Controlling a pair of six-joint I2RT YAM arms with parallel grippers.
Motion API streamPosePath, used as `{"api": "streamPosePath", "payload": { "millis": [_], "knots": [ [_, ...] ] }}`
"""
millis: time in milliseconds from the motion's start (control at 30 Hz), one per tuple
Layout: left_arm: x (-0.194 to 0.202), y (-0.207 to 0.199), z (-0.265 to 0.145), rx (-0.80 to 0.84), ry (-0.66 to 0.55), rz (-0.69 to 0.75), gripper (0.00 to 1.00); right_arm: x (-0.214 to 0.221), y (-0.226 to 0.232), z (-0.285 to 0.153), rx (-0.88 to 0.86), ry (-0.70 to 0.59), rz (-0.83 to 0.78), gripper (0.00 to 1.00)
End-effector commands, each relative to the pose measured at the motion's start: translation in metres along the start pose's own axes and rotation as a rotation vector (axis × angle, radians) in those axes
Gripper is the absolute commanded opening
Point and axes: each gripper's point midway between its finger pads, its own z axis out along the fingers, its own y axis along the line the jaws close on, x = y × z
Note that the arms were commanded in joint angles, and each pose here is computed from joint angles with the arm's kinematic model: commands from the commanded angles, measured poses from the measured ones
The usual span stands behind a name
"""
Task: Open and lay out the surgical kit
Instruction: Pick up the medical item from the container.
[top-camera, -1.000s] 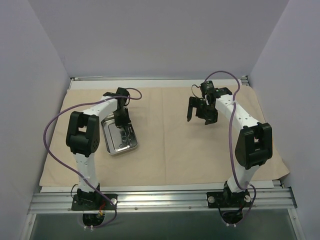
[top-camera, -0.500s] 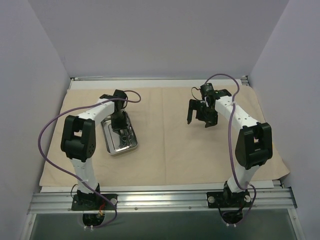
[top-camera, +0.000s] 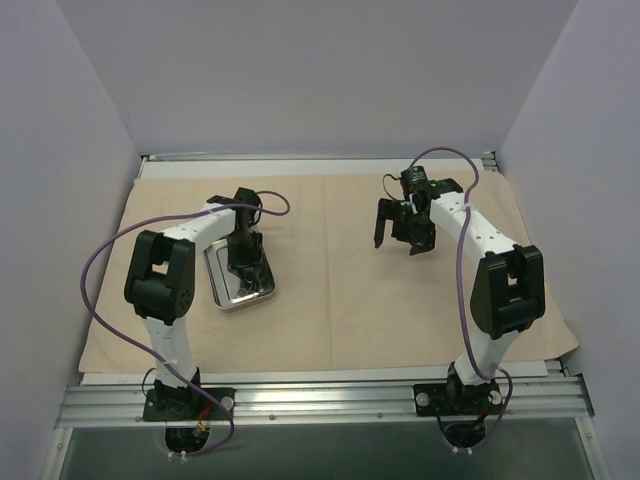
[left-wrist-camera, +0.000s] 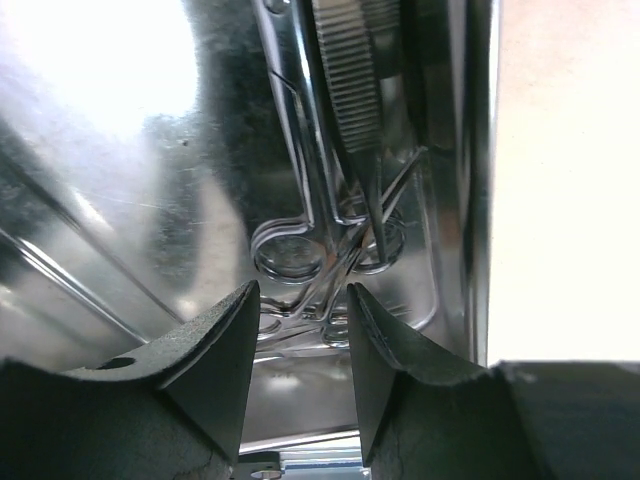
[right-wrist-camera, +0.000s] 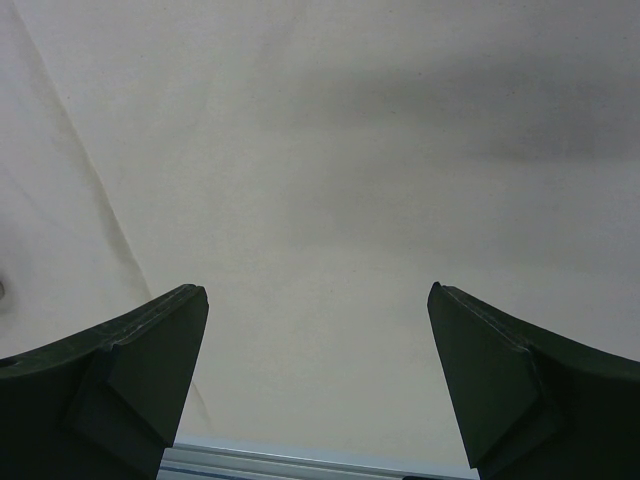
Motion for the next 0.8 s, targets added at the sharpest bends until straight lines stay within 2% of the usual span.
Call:
{"api": "streamPosePath", "payload": {
  "millis": [0, 167, 333, 667, 733, 767],
  "knots": [
    [-0.003, -0.007, -0.004, 0.015, -0.033, 0.033, 0.49, 0.0, 0.0, -0.01, -0.006, -0.011, 0.012, 1.0],
    [0.008, -0.005, 0.009, -0.038, 0.017, 0.058, 0.44, 0.001, 0.0, -0.009, -0.005, -0.008, 0.015, 1.0],
    [0.014, 0.008, 0.024, -0.149, 0.046, 0.084, 0.33, 0.003, 0.0, -0.007, -0.006, -0.003, 0.015, 1.0],
    [0.021, 0.021, 0.042, -0.234, 0.063, 0.1, 0.34, 0.005, 0.0, -0.003, -0.007, 0.008, 0.01, 1.0],
    [0.02, 0.021, 0.04, -0.233, 0.057, 0.103, 0.24, 0.005, 0.001, -0.004, -0.008, 0.007, 0.007, 1.0],
    [0.018, 0.021, 0.037, -0.233, 0.051, 0.105, 0.16, 0.003, 0.003, -0.004, -0.009, 0.003, 0.004, 1.0]
  ]
}}
